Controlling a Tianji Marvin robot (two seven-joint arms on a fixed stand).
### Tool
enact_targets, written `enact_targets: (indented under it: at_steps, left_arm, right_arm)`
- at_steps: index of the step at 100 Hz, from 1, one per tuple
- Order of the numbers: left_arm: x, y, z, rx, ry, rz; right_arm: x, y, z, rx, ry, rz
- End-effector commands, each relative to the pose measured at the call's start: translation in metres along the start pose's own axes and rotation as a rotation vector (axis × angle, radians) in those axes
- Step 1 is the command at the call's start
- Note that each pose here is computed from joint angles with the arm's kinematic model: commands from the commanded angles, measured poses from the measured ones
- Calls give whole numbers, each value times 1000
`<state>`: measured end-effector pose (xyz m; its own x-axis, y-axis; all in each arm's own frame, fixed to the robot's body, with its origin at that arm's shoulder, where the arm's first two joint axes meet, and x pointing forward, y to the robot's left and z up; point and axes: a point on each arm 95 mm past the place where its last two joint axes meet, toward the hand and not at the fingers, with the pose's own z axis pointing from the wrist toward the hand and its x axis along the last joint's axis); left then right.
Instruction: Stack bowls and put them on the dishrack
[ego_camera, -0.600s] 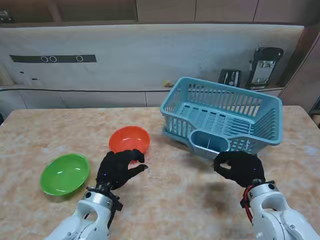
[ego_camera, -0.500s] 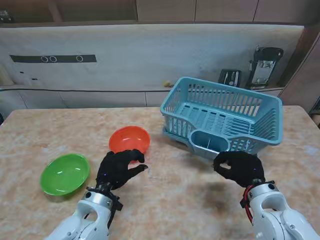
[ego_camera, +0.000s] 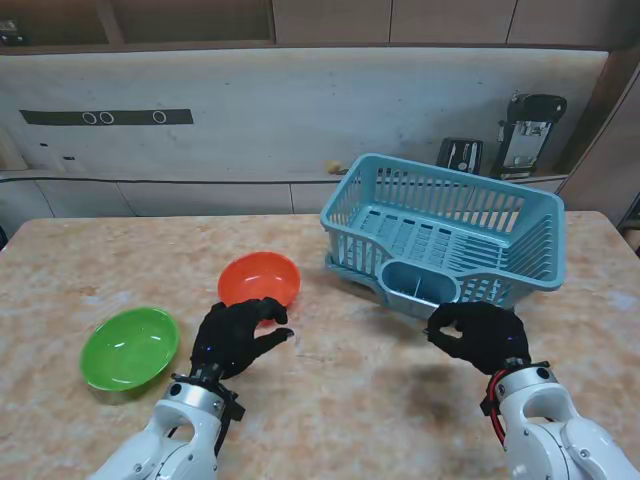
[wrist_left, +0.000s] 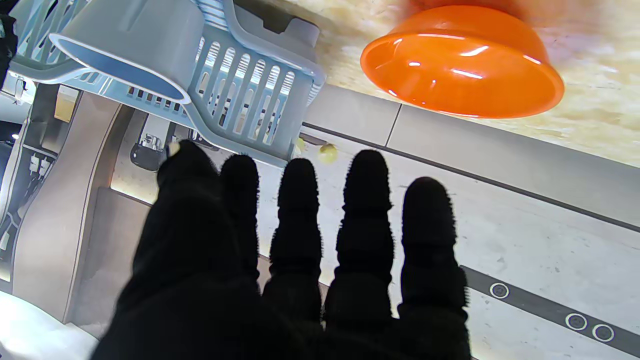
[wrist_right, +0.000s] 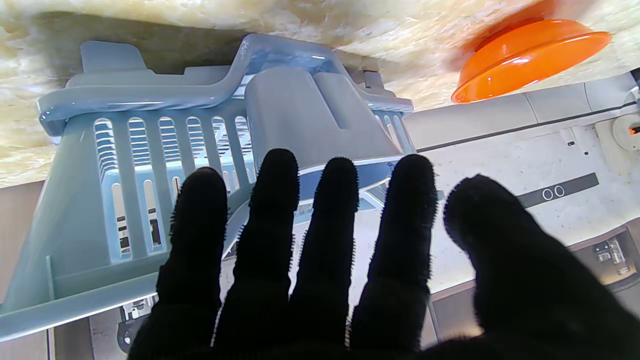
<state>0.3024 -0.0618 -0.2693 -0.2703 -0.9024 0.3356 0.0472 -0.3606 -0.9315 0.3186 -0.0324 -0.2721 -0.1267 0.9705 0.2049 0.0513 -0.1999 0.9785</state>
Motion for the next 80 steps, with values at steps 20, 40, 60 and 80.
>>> enact_targets:
  at_steps: [20,40,60,80]
  left_arm:
    - [-4,0,7,-42,-48,21]
    - [-7,8,21,-54,-61,17]
    - [-13,19,34,-107,-67,42]
    - [-22,31,46,-166,-104,26]
  right_arm:
    - [1,-4,-3,26,-5,9]
    - [1,-4,-4,34,-12,11]
    - [1,-4,-5,34,-12,9]
    - [1,-4,-4,39,-14,11]
